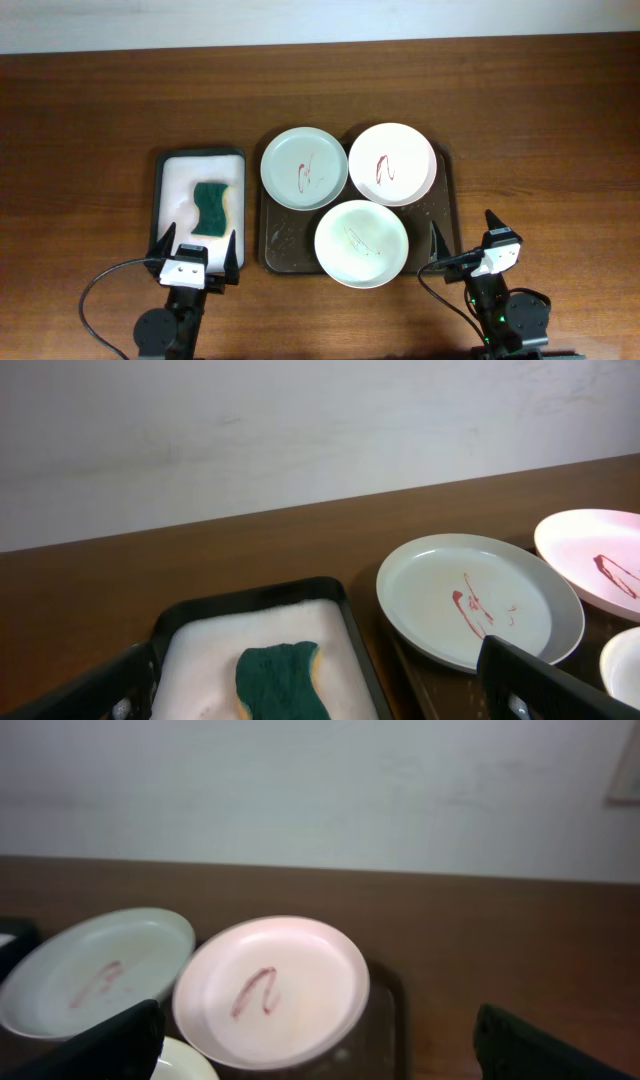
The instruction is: Clean dirty plates on tray and stack at the side
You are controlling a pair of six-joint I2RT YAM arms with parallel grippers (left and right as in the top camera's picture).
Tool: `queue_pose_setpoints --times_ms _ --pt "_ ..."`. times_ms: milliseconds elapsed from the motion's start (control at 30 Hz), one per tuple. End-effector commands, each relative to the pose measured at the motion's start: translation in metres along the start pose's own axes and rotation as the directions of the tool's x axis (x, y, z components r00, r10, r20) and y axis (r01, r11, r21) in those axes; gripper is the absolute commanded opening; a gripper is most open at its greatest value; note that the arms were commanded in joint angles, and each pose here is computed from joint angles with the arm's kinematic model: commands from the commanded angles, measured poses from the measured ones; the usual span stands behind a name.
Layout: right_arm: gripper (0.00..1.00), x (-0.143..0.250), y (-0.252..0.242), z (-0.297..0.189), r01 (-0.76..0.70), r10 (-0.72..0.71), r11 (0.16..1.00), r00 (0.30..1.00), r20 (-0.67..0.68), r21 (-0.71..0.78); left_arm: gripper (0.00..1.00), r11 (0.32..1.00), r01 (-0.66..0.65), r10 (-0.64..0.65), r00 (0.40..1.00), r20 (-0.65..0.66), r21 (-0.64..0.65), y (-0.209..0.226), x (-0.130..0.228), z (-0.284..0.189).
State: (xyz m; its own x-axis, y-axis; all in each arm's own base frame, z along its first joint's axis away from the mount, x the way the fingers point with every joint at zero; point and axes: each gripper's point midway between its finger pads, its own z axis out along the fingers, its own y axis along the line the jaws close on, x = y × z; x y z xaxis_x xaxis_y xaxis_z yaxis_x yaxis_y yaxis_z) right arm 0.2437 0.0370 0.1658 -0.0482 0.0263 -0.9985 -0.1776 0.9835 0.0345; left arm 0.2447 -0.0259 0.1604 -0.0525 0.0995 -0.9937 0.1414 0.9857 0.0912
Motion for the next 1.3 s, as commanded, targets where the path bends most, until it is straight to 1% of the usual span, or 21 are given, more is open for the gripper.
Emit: queue_pose_setpoints --times_ms 0,133,200,267,400,467,600,633,700,733,767,833,900,933,967,1000,1067,1100,1133,1167,1267 --pt "0.99 -0.001 0.006 0.000 -0.063 0.064 0.997 0.998 0.007 -0.036 1.00 1.000 0.021 -0.021 0.999 -0.029 0.000 0.000 0.001 -0.002" --pt "0.99 -0.001 0.005 -0.002 -0.198 0.197 0.980 0.979 -0.049 -0.017 0.99 0.998 0.062 -0.063 0.991 -0.114 -0.008 0.002 -0.001 -0.010" --pt "0.99 -0.005 0.006 -0.006 -0.205 0.204 0.979 0.974 -0.095 -0.007 1.00 0.997 0.072 -0.075 0.987 -0.141 -0.023 0.005 -0.010 -0.012" --pt "0.99 -0.015 0.006 -0.010 -0.248 0.247 0.969 0.957 -0.153 0.014 0.99 0.997 0.078 -0.081 0.974 -0.210 -0.021 0.005 -0.015 -0.012" --pt "0.99 -0.026 0.008 -0.014 -0.262 0.266 0.964 0.922 -0.281 0.050 0.99 0.996 0.093 -0.093 0.926 -0.366 -0.019 0.006 -0.019 -0.007" --pt "0.99 -0.029 0.009 -0.014 -0.267 0.274 0.961 0.890 -0.364 0.072 0.99 0.995 0.100 -0.098 0.888 -0.448 -0.019 0.007 -0.022 0.001" --pt "0.99 -0.032 0.012 -0.012 -0.274 0.292 0.955 0.800 -0.525 0.114 0.99 0.993 0.117 -0.105 0.801 -0.590 -0.017 0.009 -0.023 0.018" --pt "0.99 -0.032 0.011 -0.010 -0.269 0.298 0.953 0.757 -0.582 0.138 0.99 0.992 0.123 -0.106 0.761 -0.641 -0.019 0.009 -0.023 0.021" --pt "0.99 -0.035 0.011 -0.007 -0.240 0.274 0.960 0.710 -0.648 0.142 0.99 0.991 0.136 -0.107 0.684 -0.722 -0.018 0.008 -0.022 0.023" --pt "0.99 -0.037 0.011 -0.005 -0.239 0.276 0.960 0.693 -0.666 0.149 0.99 0.988 0.155 -0.107 0.655 -0.748 -0.007 0.005 -0.022 0.024" --pt "0.99 -0.040 0.012 -0.002 -0.242 0.279 0.958 0.670 -0.688 0.152 0.99 0.978 0.205 -0.107 0.617 -0.780 0.027 -0.006 -0.021 0.022" --pt "0.99 -0.044 0.022 0.005 -0.284 0.281 0.951 0.632 -0.723 0.121 0.99 0.972 0.234 -0.106 0.557 -0.823 0.033 -0.011 -0.009 0.019" --pt "0.99 -0.043 0.025 0.010 -0.301 0.280 0.948 0.626 -0.728 0.106 0.99 0.971 0.236 -0.106 0.559 -0.822 0.035 -0.011 -0.007 0.024" --pt "0.99 -0.043 0.025 0.011 -0.300 0.280 0.948 0.625 -0.728 0.107 0.99 0.972 0.233 -0.107 0.574 -0.812 0.037 -0.011 -0.009 0.028" --pt "0.99 -0.041 0.025 0.012 -0.300 0.281 0.948 0.622 -0.731 0.108 1.00 0.974 0.223 -0.107 0.606 -0.788 0.039 -0.008 -0.015 0.037" --pt "0.99 -0.040 0.025 0.012 -0.300 0.281 0.948 0.618 -0.734 0.110 0.99 0.983 0.184 -0.110 0.641 -0.760 0.013 0.001 -0.019 0.047" --pt "0.99 -0.039 0.025 0.013 -0.300 0.282 0.947 0.612 -0.739 0.112 0.99 0.979 0.159 -0.199 0.655 -0.729 -0.124 0.021 -0.019 0.060" --pt "0.99 -0.039 0.025 0.013 -0.300 0.282 0.947 0.612 -0.739 0.112 0.99 0.973 0.128 -0.229 0.651 -0.724 -0.192 0.033 -0.014 0.064" --pt "0.99 -0.038 0.025 0.013 -0.300 0.282 0.947 0.612 -0.739 0.112 0.99 0.967 0.118 -0.248 0.645 -0.723 -0.227 0.039 -0.008 0.071" --pt "0.99 -0.039 0.025 0.013 -0.300 0.282 0.947 0.612 -0.739 0.112 0.99 0.967 0.115 -0.247 0.634 -0.732 -0.227 0.039 0.000 0.079" --pt "0.99 -0.039 0.025 0.013 -0.300 0.281 0.947 0.613 -0.738 0.112 1.00 0.968 0.103 -0.246 0.546 -0.801 -0.228 0.036 0.042 0.094"
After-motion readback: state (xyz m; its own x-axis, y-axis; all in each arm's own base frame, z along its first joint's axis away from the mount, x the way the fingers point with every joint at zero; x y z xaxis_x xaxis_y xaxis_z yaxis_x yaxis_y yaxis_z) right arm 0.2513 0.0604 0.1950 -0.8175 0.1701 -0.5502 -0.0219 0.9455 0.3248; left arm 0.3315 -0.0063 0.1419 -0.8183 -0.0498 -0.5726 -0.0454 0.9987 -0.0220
